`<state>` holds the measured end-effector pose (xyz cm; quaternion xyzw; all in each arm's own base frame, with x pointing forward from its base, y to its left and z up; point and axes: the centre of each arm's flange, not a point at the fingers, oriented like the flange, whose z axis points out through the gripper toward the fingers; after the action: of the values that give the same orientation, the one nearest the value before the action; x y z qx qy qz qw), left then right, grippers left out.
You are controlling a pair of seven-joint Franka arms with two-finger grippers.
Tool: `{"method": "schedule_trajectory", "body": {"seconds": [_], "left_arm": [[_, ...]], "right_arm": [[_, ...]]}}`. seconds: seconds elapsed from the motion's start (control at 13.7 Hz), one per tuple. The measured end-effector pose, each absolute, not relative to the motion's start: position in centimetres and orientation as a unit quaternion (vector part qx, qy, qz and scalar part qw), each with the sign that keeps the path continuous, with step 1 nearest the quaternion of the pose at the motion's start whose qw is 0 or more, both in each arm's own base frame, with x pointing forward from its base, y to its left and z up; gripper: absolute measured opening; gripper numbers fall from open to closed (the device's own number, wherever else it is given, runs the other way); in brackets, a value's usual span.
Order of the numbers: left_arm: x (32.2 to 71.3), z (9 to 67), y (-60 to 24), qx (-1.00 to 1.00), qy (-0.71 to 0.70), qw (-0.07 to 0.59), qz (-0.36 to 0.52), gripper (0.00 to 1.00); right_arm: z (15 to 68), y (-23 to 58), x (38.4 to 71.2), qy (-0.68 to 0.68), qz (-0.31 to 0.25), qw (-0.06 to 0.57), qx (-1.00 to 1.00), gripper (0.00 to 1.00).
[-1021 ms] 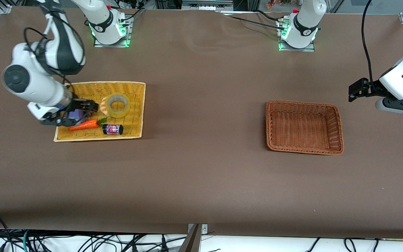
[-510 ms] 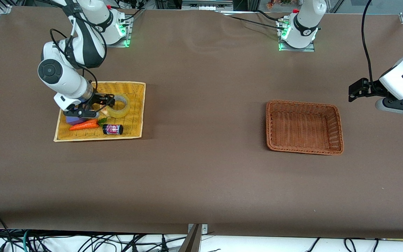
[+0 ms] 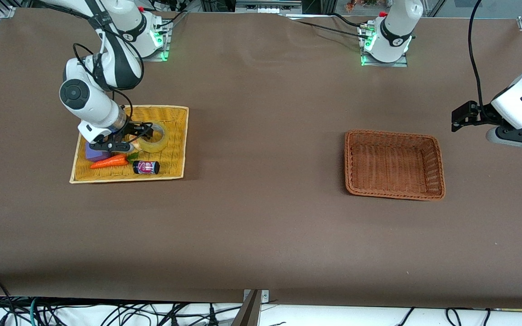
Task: Transfer tape with both arms
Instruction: 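Reach the right gripper down to the tape roll in the yellow tray, then grasp the tape roll rim with the right gripper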
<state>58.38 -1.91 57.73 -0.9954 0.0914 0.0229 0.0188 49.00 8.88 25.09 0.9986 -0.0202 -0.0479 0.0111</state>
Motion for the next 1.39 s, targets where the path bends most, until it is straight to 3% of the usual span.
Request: {"method": "schedule_trajectory", "body": {"seconds": [0.29,0.66,0.8,0.95,1.09,1.39], "left_arm": [[58.4,57.7,-1.9,-0.995,0.091,0.019,0.023,1.0],[58.4,57.7,-1.9,-0.995,0.091,0.019,0.023,1.0],[58.4,57.7,-1.9,-0.995,0.091,0.019,0.023,1.0],[58.4,57.7,-1.9,-0.995,0.091,0.019,0.023,1.0],[58.4,57.7,-1.9,-0.995,0.091,0.019,0.023,1.0],[58.4,57.7,-1.9,-0.995,0.091,0.019,0.023,1.0]], "right_arm": [[23.1,9.0,49.2,-0.02,-0.043,0.006,0.999,1.0],[23.0,9.0,49.3,-0.019,-0.041,0.006,0.999,0.45],[23.1,8.9,49.3,-0.018,-0.04,0.007,0.999,0.3],[23.3,8.9,49.5,-0.018,-0.04,0.007,0.999,0.23],[24.4,9.2,50.3,-0.016,-0.043,0.009,0.999,0.22],[32.1,12.6,53.5,-0.011,-0.056,0.017,0.998,0.22]]}}
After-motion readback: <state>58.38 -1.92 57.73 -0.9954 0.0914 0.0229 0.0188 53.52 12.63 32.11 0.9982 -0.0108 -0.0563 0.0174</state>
